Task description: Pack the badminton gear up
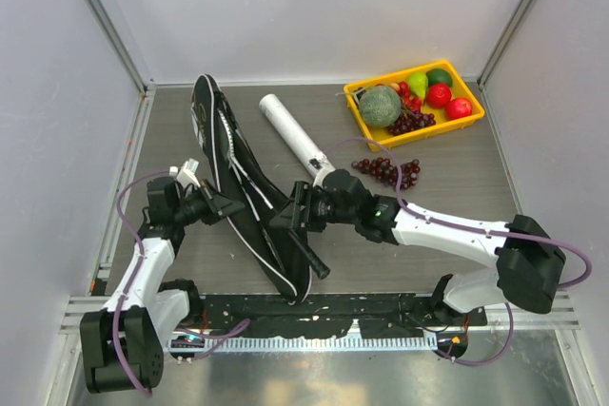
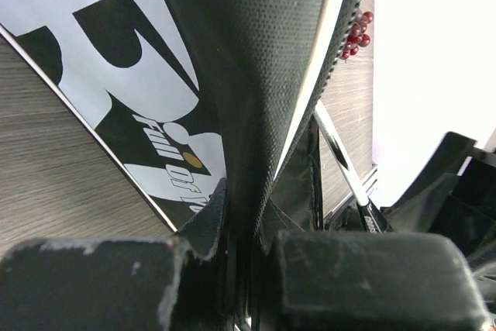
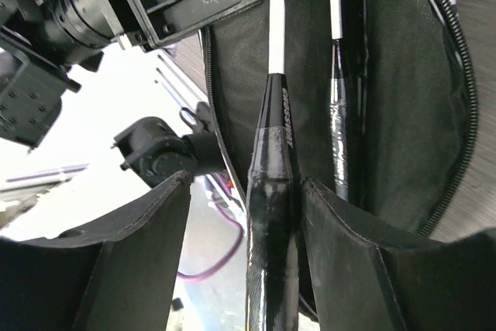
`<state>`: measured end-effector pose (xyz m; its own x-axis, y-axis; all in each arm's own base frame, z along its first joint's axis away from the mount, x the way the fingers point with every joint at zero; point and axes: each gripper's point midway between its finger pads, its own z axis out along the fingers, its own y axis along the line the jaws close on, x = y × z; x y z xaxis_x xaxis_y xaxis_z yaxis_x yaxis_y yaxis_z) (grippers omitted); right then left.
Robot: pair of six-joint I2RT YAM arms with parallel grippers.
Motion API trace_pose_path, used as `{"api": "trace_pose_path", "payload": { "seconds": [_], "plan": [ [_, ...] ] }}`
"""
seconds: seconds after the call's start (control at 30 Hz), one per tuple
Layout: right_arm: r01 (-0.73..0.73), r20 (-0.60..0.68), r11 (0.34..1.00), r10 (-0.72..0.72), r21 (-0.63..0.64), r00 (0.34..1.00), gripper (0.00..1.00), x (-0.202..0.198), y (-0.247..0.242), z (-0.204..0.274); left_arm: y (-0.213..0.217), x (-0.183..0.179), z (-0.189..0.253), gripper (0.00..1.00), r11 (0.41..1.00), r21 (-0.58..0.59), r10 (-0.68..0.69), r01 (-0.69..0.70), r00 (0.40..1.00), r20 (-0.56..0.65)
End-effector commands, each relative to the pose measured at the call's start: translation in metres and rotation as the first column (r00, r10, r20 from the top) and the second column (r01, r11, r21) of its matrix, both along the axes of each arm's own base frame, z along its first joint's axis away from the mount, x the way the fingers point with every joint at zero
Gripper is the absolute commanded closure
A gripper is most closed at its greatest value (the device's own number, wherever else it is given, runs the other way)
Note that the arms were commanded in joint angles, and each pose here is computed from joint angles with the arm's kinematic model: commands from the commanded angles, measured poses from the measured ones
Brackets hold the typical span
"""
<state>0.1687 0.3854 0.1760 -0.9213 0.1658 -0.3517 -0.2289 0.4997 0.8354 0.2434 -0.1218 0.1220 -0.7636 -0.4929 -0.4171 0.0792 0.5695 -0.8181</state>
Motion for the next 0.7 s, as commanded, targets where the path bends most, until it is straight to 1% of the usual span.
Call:
{"api": "trace_pose_path", "payload": {
  "seconds": [0.0, 0.03, 0.13, 0.17, 0.27, 0.33, 0.37, 0.47, 0.63, 0.67],
  "plan": [
    [-0.106, 0.109, 0.963, 0.137, -0.249, 0.985, 0.37, -0.011, -0.030, -0.009, -0.003, 0.008, 0.017, 1.00, 1.000, -0.006, -0.025, 0.025, 0.998, 0.056],
    [-0.101, 0.138, 0.954, 0.144, -0.281, 0.980, 0.37, -0.009, -0.033, -0.010, -0.003, 0.008, 0.017, 1.00, 1.000, -0.013, -0.024, 0.025, 0.998, 0.055],
    [-0.121, 0.153, 0.928, 0.185, -0.353, 0.971, 0.39, -0.017, -0.036, -0.022, -0.005, 0.006, 0.014, 1.00, 0.999, -0.034, -0.025, 0.026, 0.999, 0.035],
    [-0.124, 0.168, 0.921, 0.198, -0.370, 0.966, 0.40, -0.018, -0.036, -0.024, -0.005, 0.009, 0.017, 1.00, 0.999, -0.037, -0.025, 0.027, 0.998, 0.056],
    [-0.128, 0.192, 0.885, 0.235, -0.448, 0.953, 0.40, -0.024, -0.035, -0.037, -0.006, 0.009, 0.017, 1.00, 0.999, -0.038, -0.029, 0.031, 0.998, 0.057],
    [-0.143, 0.220, 0.872, 0.272, -0.468, 0.937, 0.41, -0.029, -0.032, -0.037, -0.006, 0.009, 0.017, 1.00, 0.999, -0.036, -0.030, 0.032, 0.998, 0.059],
    [-0.114, 0.241, 0.870, 0.255, -0.479, 0.936, 0.41, -0.023, -0.032, -0.038, -0.005, 0.009, 0.017, 1.00, 0.999, -0.037, -0.030, 0.032, 0.998, 0.060],
    [-0.134, 0.247, 0.886, 0.265, -0.443, 0.932, 0.41, -0.029, -0.020, -0.037, -0.005, 0.009, 0.017, 1.00, 0.999, -0.037, -0.030, 0.032, 0.998, 0.058],
    [-0.146, 0.232, 0.889, 0.267, -0.434, 0.935, 0.45, -0.034, -0.008, -0.050, -0.005, 0.008, 0.018, 1.00, 0.999, -0.035, -0.029, 0.031, 0.998, 0.064],
    [-0.187, 0.216, 0.894, 0.293, -0.407, 0.932, 0.45, -0.042, -0.001, -0.049, -0.006, 0.008, 0.018, 1.00, 0.999, -0.036, -0.030, 0.032, 0.998, 0.061]
  ]
}}
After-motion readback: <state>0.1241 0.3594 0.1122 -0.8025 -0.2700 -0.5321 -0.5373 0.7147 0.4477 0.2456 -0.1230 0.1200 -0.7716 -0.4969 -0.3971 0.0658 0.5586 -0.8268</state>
